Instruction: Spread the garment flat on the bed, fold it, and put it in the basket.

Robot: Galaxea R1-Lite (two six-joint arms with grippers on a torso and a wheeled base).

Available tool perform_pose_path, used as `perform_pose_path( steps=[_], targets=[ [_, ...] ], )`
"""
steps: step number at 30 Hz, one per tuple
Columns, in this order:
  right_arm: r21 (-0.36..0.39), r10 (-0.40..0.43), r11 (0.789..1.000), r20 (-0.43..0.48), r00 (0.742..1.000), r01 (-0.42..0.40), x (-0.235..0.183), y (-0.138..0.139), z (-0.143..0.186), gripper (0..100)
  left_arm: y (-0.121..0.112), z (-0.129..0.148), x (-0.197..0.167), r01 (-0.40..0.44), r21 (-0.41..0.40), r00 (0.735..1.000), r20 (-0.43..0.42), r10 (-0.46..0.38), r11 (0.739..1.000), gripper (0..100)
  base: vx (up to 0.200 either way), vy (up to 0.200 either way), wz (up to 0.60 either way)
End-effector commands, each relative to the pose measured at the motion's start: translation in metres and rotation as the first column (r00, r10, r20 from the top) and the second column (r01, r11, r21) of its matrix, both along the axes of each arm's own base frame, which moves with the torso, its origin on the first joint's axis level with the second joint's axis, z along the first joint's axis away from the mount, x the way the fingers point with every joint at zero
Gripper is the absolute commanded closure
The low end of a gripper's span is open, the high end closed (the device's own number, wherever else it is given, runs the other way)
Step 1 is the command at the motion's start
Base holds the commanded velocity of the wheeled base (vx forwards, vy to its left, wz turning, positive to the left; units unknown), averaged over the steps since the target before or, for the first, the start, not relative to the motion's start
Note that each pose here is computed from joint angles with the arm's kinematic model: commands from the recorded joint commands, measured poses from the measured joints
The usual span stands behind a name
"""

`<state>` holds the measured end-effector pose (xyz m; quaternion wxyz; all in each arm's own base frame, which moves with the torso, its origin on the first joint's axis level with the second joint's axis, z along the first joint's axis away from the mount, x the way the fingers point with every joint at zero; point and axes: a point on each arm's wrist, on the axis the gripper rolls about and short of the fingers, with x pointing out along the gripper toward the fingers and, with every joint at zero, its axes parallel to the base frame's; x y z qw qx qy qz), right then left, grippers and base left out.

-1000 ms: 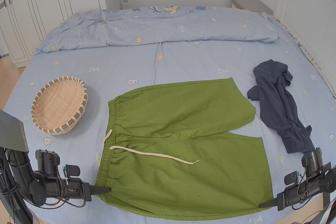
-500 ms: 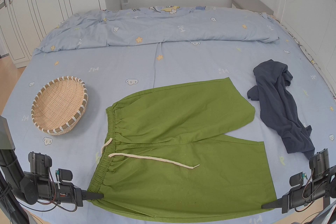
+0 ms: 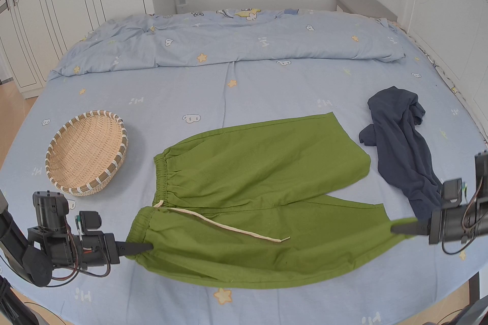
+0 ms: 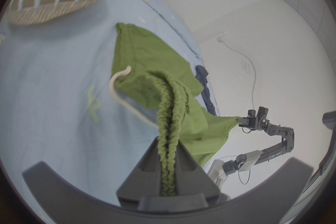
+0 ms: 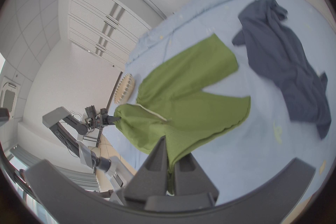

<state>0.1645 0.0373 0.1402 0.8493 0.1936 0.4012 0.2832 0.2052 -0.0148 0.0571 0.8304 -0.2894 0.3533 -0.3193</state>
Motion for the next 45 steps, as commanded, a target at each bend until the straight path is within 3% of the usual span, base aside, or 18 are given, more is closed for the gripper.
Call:
perform_pose_path(
  steps=[1, 16, 29, 45],
  targets=[
    [0.031, -0.001, 1.000, 0.138, 0.990, -0.003, 0.025, 0.006, 0.056, 100, -0.015, 0.045, 0.031, 0.024, -0.073, 0.991, 0.134, -0.014, 0.997, 100, 0.000, 0.000, 0.00],
    [0.048, -0.057, 0.998, 0.220, 0.974, 0.047, 0.128, 0.007, 0.089, 100, -0.013, 0.098, 0.095, -0.004, -0.127, 0.974, 0.225, 0.032, 0.992, 100, 0.000, 0.000, 0.00],
    [0.049, -0.070, 0.997, 0.225, 0.972, 0.061, 0.197, 0.009, 0.078, 100, -0.005, 0.095, 0.135, -0.032, -0.127, 0.972, 0.226, 0.061, 0.991, 100, 0.000, 0.000, 0.00],
    [0.068, -0.106, 0.994, 0.277, 0.955, 0.091, 0.246, 0.003, 0.077, 100, -0.001, 0.082, 0.166, -0.048, -0.126, 0.975, 0.211, 0.074, 0.991, 100, 0.000, 0.000, 0.00]
  ],
)
